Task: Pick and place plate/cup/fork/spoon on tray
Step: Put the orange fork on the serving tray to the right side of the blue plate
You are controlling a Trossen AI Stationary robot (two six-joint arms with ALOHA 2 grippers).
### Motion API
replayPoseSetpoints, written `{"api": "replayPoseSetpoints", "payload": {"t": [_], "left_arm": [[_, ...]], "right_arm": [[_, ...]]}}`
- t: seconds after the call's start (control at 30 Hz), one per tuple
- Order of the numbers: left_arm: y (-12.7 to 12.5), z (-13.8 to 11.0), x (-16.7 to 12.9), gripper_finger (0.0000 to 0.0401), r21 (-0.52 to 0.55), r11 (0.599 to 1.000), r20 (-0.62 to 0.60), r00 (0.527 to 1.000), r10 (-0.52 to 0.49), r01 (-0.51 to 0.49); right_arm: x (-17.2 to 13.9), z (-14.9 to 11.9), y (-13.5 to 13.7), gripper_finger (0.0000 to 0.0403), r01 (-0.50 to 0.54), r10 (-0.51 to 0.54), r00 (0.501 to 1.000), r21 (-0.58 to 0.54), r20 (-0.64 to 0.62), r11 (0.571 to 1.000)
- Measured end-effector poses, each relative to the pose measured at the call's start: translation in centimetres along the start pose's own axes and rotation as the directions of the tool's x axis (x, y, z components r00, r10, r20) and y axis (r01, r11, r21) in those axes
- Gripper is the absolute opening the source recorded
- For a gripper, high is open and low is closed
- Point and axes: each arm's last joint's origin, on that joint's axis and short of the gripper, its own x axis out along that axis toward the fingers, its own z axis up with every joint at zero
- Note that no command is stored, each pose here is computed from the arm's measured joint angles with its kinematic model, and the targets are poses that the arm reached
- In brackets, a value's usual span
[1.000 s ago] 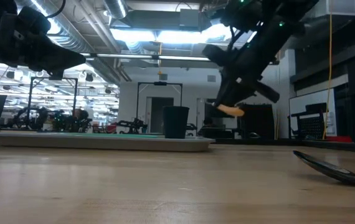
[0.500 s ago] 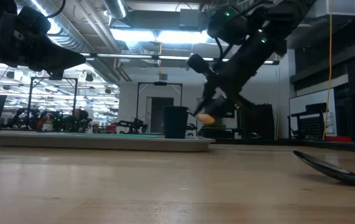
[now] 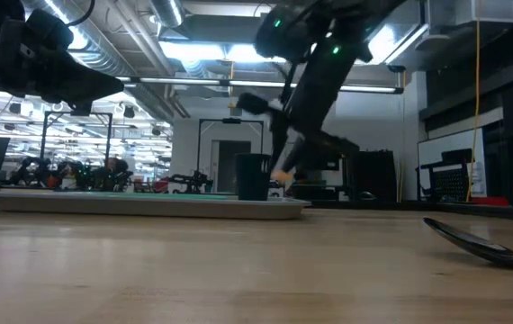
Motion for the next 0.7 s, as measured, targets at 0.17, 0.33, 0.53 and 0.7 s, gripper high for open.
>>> {"api": "replayPoseSetpoints", "payload": {"t": [0.17,0.33,0.53,0.7], "left_arm": [[0.0,0.0,0.0,0.0041,0.000,1.000,0.000,1.000,0.000,0.000],[0.0,0.0,0.0,0.0041,0.000,1.000,0.000,1.000,0.000,0.000],[0.0,0.0,0.0,0.0041,0.000,1.000,0.000,1.000,0.000,0.000],[0.0,0.0,0.0,0.0041,0.000,1.000,0.000,1.000,0.000,0.000]], "right_arm": [[1.7,0.4,-0.1,0.0053,0.040,-0.039,0.998,0.010,-0.041,0.999],[2.1,1.2,-0.4,0.0053,0.050,-0.048,0.998,0.030,-0.047,0.998],[2.9,1.4,-0.7,0.0064,0.067,-0.066,0.997,0.037,-0.048,0.997],[3.7,1.5,-1.0,0.0067,0.081,-0.079,0.996,0.036,-0.050,0.996]]}}
